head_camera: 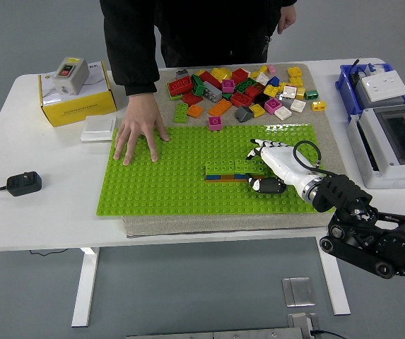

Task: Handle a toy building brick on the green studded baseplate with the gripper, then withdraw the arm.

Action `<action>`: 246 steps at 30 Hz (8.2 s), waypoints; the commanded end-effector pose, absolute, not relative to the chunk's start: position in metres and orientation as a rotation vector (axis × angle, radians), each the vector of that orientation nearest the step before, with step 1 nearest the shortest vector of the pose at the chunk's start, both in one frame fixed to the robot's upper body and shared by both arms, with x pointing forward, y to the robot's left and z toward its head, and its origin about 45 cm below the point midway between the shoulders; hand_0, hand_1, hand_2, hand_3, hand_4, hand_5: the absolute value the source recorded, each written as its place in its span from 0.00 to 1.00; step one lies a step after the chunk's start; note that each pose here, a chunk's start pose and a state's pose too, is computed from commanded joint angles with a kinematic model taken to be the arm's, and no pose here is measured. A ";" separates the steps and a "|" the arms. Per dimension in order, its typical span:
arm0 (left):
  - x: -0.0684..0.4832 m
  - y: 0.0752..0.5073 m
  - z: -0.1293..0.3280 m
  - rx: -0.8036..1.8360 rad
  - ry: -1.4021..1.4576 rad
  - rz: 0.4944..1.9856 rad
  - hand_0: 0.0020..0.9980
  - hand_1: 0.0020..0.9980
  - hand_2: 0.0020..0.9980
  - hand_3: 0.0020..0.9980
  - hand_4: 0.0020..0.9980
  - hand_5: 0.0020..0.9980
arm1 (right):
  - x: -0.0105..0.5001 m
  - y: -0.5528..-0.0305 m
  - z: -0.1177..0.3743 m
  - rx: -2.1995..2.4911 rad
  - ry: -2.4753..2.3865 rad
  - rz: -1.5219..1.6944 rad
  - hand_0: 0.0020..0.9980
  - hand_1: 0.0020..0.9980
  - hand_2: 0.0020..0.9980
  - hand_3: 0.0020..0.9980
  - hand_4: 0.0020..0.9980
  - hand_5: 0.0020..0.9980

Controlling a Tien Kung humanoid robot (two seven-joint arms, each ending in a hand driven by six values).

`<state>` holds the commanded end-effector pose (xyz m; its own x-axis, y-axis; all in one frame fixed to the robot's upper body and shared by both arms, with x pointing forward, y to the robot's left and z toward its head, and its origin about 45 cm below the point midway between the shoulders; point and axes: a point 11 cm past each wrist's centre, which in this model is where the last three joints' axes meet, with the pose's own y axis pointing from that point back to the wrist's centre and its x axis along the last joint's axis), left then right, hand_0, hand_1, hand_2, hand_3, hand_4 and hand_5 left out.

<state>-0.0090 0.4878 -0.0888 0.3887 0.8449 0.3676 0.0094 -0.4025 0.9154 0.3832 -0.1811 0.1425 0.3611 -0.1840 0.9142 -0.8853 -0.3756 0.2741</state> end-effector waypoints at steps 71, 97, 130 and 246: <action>-0.009 0.488 -0.089 1.730 0.746 1.134 0.65 0.64 0.48 0.58 0.16 0.78 | 0.383 -0.182 0.143 1.790 -0.946 1.065 0.95 0.99 1.00 0.74 0.59 0.43; -0.009 0.487 -0.089 1.727 0.750 1.139 0.65 0.64 0.48 0.58 0.15 0.77 | 0.385 -0.183 0.146 1.793 -0.953 1.054 0.95 0.98 1.00 0.78 0.59 0.43; -0.012 0.484 -0.091 1.718 0.756 1.128 0.65 0.64 0.47 0.58 0.15 0.77 | 0.386 -0.199 0.173 1.879 -1.066 0.972 0.96 0.98 1.00 0.89 0.66 0.51; -0.009 0.480 -0.093 1.740 0.704 1.051 0.65 0.64 0.47 0.57 0.16 0.77 | 0.350 -0.196 0.127 1.889 -0.969 0.951 1.00 0.98 1.00 0.73 0.67 0.68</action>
